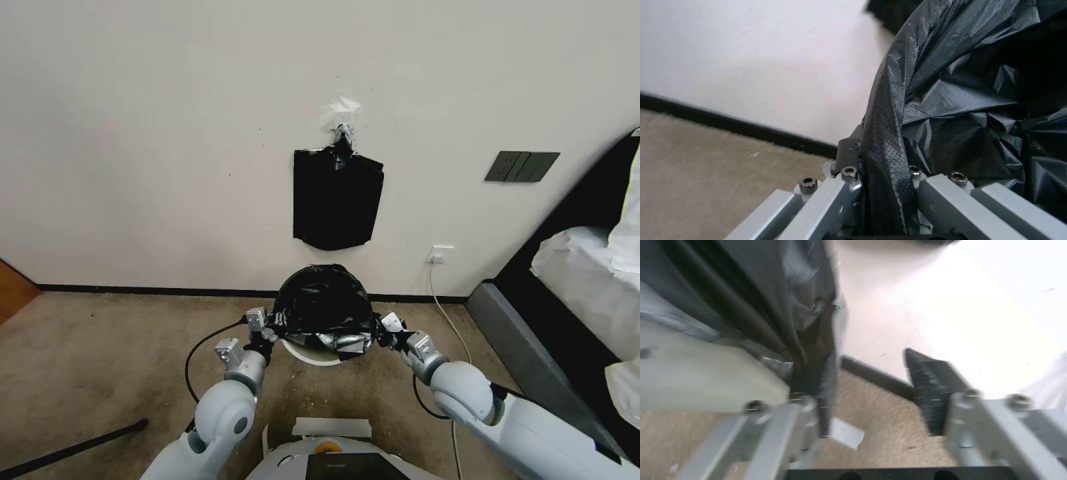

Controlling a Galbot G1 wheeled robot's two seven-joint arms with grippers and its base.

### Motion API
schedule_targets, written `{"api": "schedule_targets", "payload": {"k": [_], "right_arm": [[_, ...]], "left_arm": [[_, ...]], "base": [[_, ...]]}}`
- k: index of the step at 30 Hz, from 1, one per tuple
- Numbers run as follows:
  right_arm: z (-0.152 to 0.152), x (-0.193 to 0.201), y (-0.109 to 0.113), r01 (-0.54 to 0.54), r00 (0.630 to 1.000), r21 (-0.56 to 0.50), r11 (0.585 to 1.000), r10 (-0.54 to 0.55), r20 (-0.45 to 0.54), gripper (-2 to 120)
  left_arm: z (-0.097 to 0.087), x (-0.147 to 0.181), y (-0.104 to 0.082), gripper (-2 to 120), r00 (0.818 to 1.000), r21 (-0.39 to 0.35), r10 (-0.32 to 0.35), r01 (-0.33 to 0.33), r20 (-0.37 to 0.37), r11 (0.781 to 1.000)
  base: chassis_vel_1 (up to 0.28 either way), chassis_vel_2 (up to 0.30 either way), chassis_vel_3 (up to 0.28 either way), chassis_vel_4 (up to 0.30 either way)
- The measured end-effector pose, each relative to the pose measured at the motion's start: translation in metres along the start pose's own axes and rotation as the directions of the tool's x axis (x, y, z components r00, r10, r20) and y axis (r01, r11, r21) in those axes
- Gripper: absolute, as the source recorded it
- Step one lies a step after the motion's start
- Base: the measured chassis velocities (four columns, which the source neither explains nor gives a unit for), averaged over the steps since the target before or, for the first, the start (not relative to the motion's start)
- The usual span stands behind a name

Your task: Place a trash bag onto the trash bin.

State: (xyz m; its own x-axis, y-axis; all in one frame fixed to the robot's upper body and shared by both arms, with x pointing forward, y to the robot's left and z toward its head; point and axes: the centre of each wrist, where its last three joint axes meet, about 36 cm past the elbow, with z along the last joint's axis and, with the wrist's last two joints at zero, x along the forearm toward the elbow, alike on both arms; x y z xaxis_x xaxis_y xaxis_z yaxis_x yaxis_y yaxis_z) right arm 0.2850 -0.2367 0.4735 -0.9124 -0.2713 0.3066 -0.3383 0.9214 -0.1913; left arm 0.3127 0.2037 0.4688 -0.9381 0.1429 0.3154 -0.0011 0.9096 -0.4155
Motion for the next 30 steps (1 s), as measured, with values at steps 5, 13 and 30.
{"api": "schedule_targets", "payload": {"k": [5,13,30], "right_arm": [[-0.006,0.017,-0.002,-0.032,0.997,0.005,0.999,0.032,0.065,64],[-0.010,0.067,0.022,0.230,0.948,0.160,0.960,-0.258,0.186,98],[0.003,0.063,0.037,0.286,0.923,0.338,0.897,-0.353,0.155,81]], "left_arm": [[-0.008,-0.003,0.005,1,0.999,0.007,-0.042,0.042,-0.013,0.999],[-0.014,0.006,0.004,1,0.998,-0.025,-0.042,0.041,-0.037,0.999],[0.012,0.015,-0.011,1,0.996,-0.068,-0.027,0.021,-0.080,0.997]], "base": [[0.000,0.000,0.000,0.000],[0.000,0.000,0.000,0.000],[0.000,0.000,0.000,0.000]]}}
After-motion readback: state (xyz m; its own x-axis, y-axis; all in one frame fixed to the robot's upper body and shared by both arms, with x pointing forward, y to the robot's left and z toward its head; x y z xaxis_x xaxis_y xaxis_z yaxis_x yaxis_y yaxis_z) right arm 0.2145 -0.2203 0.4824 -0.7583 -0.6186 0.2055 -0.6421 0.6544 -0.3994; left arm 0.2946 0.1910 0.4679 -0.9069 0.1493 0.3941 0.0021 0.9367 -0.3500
